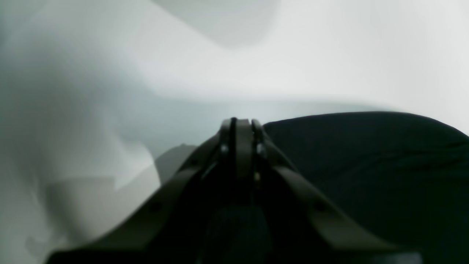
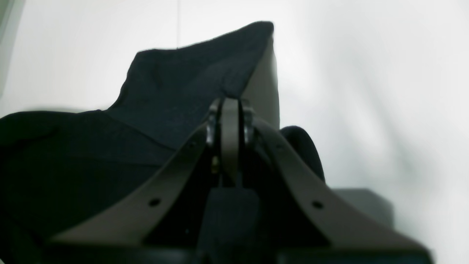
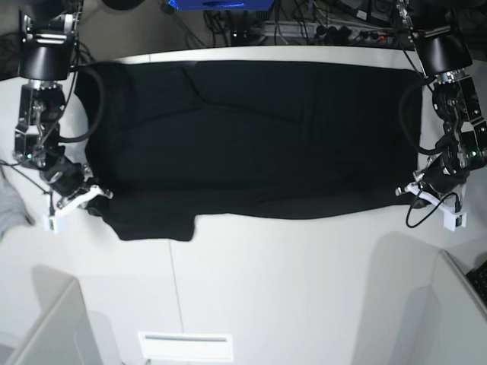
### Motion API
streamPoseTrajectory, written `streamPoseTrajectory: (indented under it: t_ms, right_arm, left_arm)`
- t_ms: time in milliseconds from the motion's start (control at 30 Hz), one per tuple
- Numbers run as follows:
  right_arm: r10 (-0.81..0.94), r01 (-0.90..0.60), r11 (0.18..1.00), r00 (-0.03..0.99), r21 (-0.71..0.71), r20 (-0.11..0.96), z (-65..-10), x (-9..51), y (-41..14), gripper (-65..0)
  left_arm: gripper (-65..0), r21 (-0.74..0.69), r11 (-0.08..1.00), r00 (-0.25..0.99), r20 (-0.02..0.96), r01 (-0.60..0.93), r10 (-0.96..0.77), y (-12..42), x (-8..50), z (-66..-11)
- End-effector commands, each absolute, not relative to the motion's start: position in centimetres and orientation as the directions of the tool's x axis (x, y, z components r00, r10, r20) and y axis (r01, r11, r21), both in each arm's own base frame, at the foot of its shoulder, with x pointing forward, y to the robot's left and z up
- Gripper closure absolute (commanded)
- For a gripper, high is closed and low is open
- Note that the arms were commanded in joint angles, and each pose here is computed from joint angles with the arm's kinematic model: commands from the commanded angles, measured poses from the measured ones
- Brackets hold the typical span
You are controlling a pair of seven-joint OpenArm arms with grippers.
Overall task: Fold the T-shirt properly
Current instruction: 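Grasp the hem corners and fold the hem up onto the shoulder edge, then release the folded hem and raise both grippers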
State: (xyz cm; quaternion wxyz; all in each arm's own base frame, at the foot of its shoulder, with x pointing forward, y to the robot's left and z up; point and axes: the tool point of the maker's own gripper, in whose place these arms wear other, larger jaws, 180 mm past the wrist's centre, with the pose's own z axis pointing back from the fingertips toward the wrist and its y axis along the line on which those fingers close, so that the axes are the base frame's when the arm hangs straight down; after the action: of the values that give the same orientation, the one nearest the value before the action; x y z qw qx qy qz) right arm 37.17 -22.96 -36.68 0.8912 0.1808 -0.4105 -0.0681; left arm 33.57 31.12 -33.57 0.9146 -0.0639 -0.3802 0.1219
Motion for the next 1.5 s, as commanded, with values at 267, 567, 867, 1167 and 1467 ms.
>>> streamPoseTrajectory:
  t_ms: [267,567,867,1167,1467]
  right_arm:
    - [-0.289,-0.015,0.928,0.604,0.373,0.743,-34.4,36.1,-24.6,0.0]
    - [-0.306,0.015,0.925,0.620,0.379,0.722,-33.8,33.7,-25.0,0.0]
    - [-0.284,0.004,0.932,0.626,0.361,0.727,-33.5,30.7,-24.1,0.0]
    - [-0.344,0.076,0.917,0.650,0.392,0.678,-33.1,26.8,-23.7,0.0]
    - [-0.337,0.074,0.918,0.665,0.391,0.666,-33.3,24.6,-22.3,0.0]
  left_arm:
    - [0.0,-0.160,0.973,0.660,0.715,-0.167,0.231,32.4,32.8,-30.7]
    - [0.0,-0.125,0.981,0.688,0.699,-0.148,0.193,31.9,30.7,-30.7]
    - [0.0,-0.168,0.976,0.683,0.697,-0.140,0.218,33.5,28.2,-30.0]
    - [0.0,-0.145,0.982,0.676,0.713,-0.119,0.187,33.1,27.9,-29.2]
    - [0.0,-0.107,0.989,0.696,0.703,-0.100,0.147,33.2,27.1,-29.2]
